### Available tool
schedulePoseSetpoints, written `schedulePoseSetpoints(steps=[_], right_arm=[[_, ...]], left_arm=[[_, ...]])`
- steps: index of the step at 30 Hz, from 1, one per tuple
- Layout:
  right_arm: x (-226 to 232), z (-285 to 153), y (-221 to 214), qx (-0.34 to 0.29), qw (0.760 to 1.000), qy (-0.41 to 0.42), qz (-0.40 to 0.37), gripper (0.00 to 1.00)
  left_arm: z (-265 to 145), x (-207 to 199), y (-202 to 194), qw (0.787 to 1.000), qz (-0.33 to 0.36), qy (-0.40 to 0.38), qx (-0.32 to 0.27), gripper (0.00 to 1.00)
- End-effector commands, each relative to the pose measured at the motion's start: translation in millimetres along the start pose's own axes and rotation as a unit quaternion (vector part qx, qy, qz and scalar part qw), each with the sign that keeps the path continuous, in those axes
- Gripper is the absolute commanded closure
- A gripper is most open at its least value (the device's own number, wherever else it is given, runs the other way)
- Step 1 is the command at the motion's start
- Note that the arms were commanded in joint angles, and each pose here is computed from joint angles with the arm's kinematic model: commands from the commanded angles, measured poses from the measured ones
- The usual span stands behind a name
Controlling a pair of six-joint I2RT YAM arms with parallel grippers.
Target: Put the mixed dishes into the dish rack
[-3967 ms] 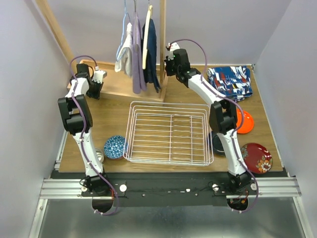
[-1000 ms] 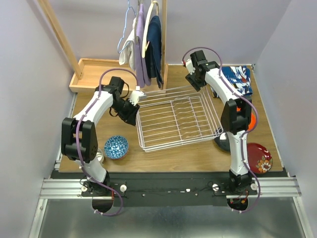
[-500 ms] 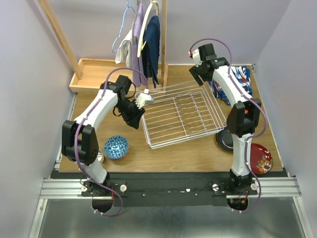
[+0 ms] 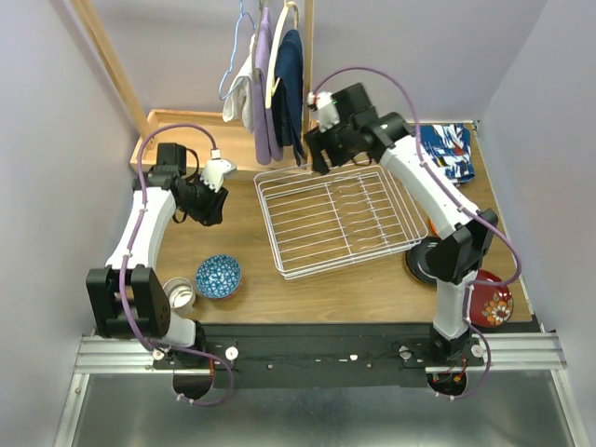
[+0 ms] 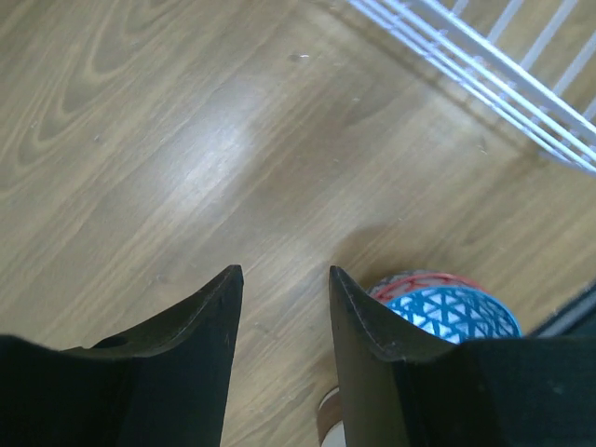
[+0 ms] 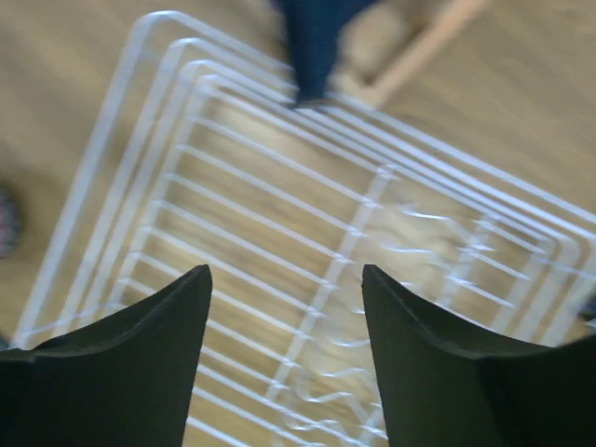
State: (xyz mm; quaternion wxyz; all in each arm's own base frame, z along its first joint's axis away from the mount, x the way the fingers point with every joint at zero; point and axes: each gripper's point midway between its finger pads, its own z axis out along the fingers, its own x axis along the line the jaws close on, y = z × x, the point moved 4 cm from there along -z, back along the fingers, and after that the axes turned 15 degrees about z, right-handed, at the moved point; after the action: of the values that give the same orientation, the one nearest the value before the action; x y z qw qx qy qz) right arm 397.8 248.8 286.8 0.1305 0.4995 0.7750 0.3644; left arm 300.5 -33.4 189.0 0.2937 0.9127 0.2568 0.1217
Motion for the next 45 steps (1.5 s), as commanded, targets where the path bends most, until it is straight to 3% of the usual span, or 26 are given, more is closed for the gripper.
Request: schedulePoseSetpoints(steps=[1, 10, 15, 20, 26, 31, 33, 36, 41, 45], right_arm=[[55, 11, -22, 0.045, 0.995, 0.052, 0.073, 0.29], [132, 32, -59, 0.088, 0.992, 0.083, 0.048, 0.34], [184, 35, -83, 0.113, 0.987, 0.108, 0.045, 0.31], [191, 66, -100, 0.122, 0.989, 0.06, 0.057, 0.27], [192, 94, -117, 0.126, 0.991, 0.015, 0.049, 0.31], [197, 96, -127, 0.131, 0.991, 0.005, 0.033, 0.44], [196, 93, -132, 0.132, 0.991, -0.006, 0.025, 0.57], [192, 84, -141, 0.141, 0.99, -0.015, 0.011, 0.68], [175, 50, -153, 0.16, 0.987, -0.013, -0.014, 0.8], [161, 28, -169, 0.186, 0.98, 0.007, -0.064, 0.97]], left_arm=[[-16, 23, 13, 0.984, -0.056, 0.164, -0.049, 0.47], [-23, 20, -20, 0.965, -0.11, 0.238, -0.008, 0.45], [-30, 15, -26, 0.96, -0.122, 0.251, 0.0, 0.42], [-46, 14, -24, 0.957, -0.137, 0.255, -0.02, 0.42], [-59, 8, -24, 0.958, -0.122, 0.261, -0.018, 0.42], [-59, -1, -21, 0.962, -0.118, 0.246, -0.033, 0.42], [-59, -2, -19, 0.962, -0.118, 0.243, -0.038, 0.42], [-60, -6, -19, 0.964, -0.11, 0.237, -0.044, 0.42], [-61, -8, -16, 0.966, -0.099, 0.234, -0.052, 0.42], [-60, -9, -13, 0.968, -0.096, 0.224, -0.06, 0.42]])
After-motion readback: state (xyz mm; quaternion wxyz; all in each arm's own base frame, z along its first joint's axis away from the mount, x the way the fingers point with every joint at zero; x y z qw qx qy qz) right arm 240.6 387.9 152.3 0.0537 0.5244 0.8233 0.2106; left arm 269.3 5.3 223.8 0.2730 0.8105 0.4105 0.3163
